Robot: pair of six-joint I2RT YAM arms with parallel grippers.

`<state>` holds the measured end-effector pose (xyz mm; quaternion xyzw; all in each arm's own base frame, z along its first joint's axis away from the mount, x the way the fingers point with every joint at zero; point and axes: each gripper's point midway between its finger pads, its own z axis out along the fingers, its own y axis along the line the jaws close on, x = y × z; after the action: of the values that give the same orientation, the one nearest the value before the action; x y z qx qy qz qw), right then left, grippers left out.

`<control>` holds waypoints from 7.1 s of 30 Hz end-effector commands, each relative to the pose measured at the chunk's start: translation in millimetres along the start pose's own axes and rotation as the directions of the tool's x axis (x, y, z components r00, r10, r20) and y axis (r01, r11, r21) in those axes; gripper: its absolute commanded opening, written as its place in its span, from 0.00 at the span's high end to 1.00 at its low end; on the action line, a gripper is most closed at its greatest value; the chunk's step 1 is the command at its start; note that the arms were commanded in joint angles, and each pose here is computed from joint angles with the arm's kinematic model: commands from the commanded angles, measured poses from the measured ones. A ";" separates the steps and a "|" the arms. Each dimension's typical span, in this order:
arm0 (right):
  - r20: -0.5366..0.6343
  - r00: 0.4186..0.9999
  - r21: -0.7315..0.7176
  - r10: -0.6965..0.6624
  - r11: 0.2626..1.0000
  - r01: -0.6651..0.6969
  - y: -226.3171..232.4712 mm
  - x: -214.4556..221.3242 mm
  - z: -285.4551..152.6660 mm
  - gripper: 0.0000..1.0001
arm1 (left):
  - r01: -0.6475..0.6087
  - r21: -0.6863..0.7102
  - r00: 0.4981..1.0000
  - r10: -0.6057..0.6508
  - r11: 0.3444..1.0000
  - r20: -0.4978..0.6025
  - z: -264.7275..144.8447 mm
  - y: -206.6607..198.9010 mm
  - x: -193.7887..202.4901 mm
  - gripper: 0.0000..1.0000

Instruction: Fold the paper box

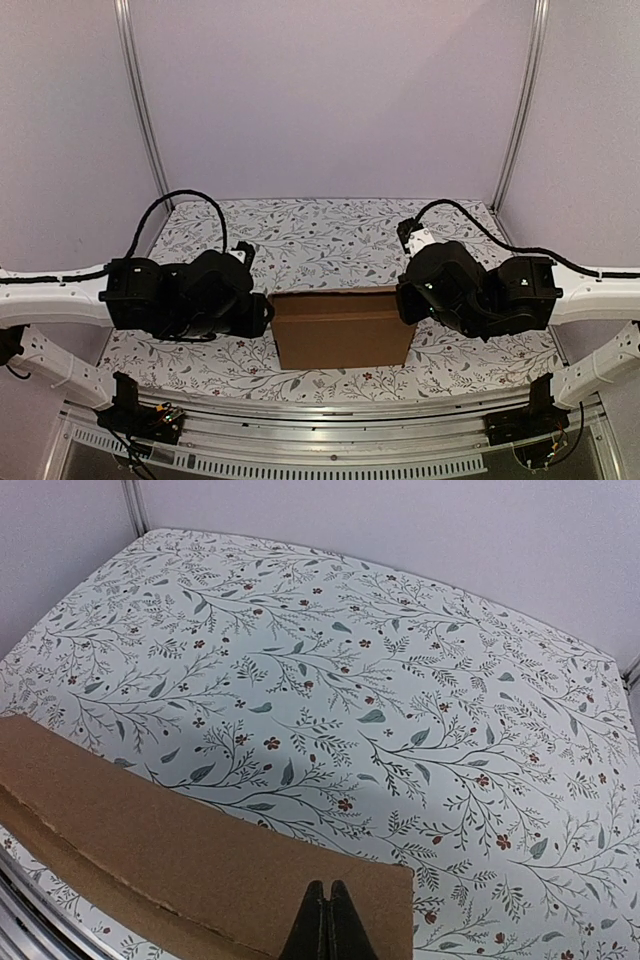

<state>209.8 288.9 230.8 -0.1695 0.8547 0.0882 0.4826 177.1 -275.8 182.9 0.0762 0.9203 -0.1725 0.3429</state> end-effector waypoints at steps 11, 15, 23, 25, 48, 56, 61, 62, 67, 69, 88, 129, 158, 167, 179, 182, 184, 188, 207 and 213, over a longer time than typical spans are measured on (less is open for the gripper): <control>-0.123 0.990 0.022 -0.072 0.997 0.075 1.7 51.6 20.2 1.00 | -0.183 0.178 0.976 0.200 0.967 -0.082 -26.2 -20.6 14.6 0.35; -0.143 0.987 0.013 -0.073 0.997 0.076 2.8 61.0 23.2 1.00 | -0.211 0.237 0.971 0.231 0.948 -0.060 -37.3 -31.1 7.6 0.34; -0.169 0.984 0.000 -0.064 0.998 0.065 2.1 78.4 27.0 1.00 | -0.272 0.383 0.960 0.277 0.883 0.044 -71.0 -67.7 -27.5 0.42; -0.175 0.983 -0.005 -0.065 0.998 0.065 2.9 81.3 27.8 1.00 | -0.288 0.388 0.956 0.285 0.876 0.066 -72.7 -73.7 -37.4 0.49; -0.168 0.984 -0.033 -0.058 0.998 0.053 3.5 97.2 32.6 1.00 | -0.196 0.458 0.971 0.237 0.867 -0.033 23.2 -39.0 2.1 1.00; -0.169 0.984 -0.055 -0.062 0.997 0.054 13.7 91.0 34.7 1.00 | -0.124 0.532 0.992 0.124 0.838 0.037 35.2 -14.3 24.0 1.00; -0.100 0.993 -0.108 -0.057 0.993 0.046 25.0 54.4 22.4 1.00 | -0.132 0.528 0.990 0.136 0.839 0.031 40.1 -11.9 29.0 1.00; -0.091 0.993 -0.126 -0.071 0.990 0.059 27.9 47.0 18.9 1.00 | -0.130 0.528 0.990 0.135 0.839 0.029 40.8 -11.6 29.9 1.00; -0.038 0.997 -0.170 -0.072 0.983 0.064 24.3 8.3 4.4 1.00 | -0.126 0.533 0.991 0.134 0.837 0.023 43.4 -11.4 33.4 1.00; -0.022 0.998 -0.167 -0.055 0.985 0.051 15.2 -3.4 1.4 1.00 | -0.128 0.533 0.990 0.138 0.836 0.021 44.2 -11.8 33.9 1.00; -0.226 0.971 -0.107 0.074 0.989 -0.100 -22.8 89.8 28.4 1.00 | -0.128 0.513 0.990 0.142 0.849 0.013 45.2 -11.4 30.3 1.00; 0.018 0.998 -0.025 -0.053 0.998 0.053 -26.5 -26.6 16.5 1.00 | -0.134 0.511 0.989 0.150 0.849 0.010 45.9 -12.1 30.1 1.00; 0.005 0.998 -0.237 -0.058 0.970 0.058 2.7 -37.6 2.5 1.00 | -0.178 0.444 0.984 0.151 0.878 0.097 15.7 -30.5 -36.2 1.00; -0.043 0.984 -0.533 -0.174 0.837 0.125 52.8 2.2 -21.4 1.00 | -0.230 0.271 0.970 0.196 0.935 0.147 5.8 -26.0 -87.9 1.00; -0.129 0.927 -0.543 -0.352 0.807 0.231 81.1 77.9 0.1 1.00 | -0.143 0.208 0.990 0.139 0.968 0.033 51.6 -0.8 -82.8 1.00; -0.156 0.908 -0.487 -0.390 0.830 0.272 73.6 91.7 16.1 1.00 | -0.131 0.233 0.991 0.136 0.964 -0.003 62.3 -0.1 -74.7 1.00; -0.166 0.903 -0.445 -0.397 0.847 0.291 68.0 95.7 24.9 1.00 | -0.130 0.263 0.989 0.142 0.956 -0.028 68.1 -4.9 -67.8 1.00; -0.165 0.910 -0.351 -0.381 0.885 0.307 56.8 93.3 39.0 1.00 | -0.116 0.317 0.985 0.151 0.941 -0.086 78.3 -13.2 -52.2 1.00; -0.103 0.970 -0.228 -0.219 0.955 0.192 66.4 50.1 80.8 1.00 | -0.066 0.418 0.971 0.154 0.906 -0.181 85.7 -26.9 -18.6 1.00; -0.099 0.977 -0.245 -0.187 0.956 0.158 82.4 40.7 98.0 1.00 | -0.066 0.395 0.972 0.149 0.916 -0.181 87.0 -23.7 -18.0 1.00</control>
<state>224.2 369.8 135.2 -0.3270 0.8493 0.1121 0.3990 238.5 -331.8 147.2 0.2155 0.8888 -0.3280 0.2367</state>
